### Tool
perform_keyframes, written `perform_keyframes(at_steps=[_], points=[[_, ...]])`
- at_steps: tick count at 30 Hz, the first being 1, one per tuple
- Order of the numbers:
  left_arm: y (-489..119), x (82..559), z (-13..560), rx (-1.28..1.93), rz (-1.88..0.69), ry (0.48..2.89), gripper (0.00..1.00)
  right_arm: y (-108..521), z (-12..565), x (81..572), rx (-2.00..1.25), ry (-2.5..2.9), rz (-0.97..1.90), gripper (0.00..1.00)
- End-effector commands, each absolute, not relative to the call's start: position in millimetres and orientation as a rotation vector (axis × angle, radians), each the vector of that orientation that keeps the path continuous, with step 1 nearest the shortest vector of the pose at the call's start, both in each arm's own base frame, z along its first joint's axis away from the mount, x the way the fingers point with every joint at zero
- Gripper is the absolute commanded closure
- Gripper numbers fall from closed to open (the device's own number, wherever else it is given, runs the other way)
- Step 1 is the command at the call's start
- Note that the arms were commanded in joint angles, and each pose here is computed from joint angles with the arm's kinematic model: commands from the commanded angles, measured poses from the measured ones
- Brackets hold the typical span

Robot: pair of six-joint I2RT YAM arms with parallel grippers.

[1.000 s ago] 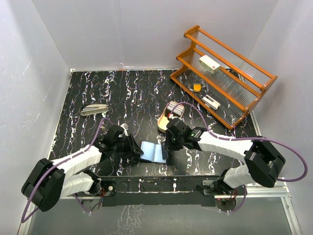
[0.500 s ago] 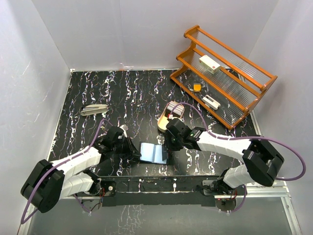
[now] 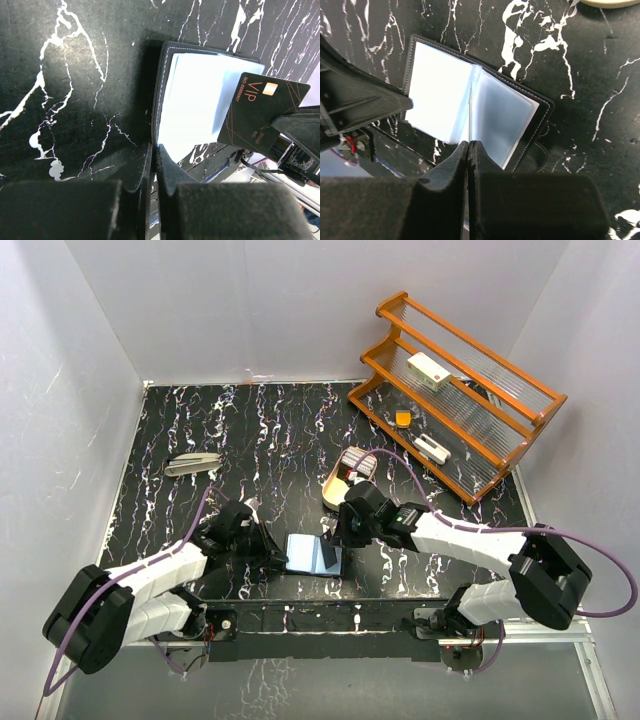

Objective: Put the credit cards into the card holder
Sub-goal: Insert the credit card into the card holder.

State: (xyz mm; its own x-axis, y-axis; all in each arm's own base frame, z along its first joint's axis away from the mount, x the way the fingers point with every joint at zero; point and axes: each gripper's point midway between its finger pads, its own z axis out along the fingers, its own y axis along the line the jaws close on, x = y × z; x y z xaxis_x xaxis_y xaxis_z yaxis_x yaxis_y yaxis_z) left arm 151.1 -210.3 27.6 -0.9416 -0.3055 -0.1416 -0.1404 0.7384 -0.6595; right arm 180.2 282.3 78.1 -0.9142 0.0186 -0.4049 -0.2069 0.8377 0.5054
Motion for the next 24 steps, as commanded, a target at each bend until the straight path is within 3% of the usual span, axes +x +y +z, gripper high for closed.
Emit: perform_keyframes(at_steps=[1,24], points=[[-210.0,144.1,23.0,-0.377,-1.01,2.72,1.0,301.9,101.7,185.7,-0.035,2.514,0.973,1.0],[-207.4,137.4,13.1,-0.392,-1.004,2.748,1.0,309.1,69.4,185.7,0.144,2.515,1.068,1.0]])
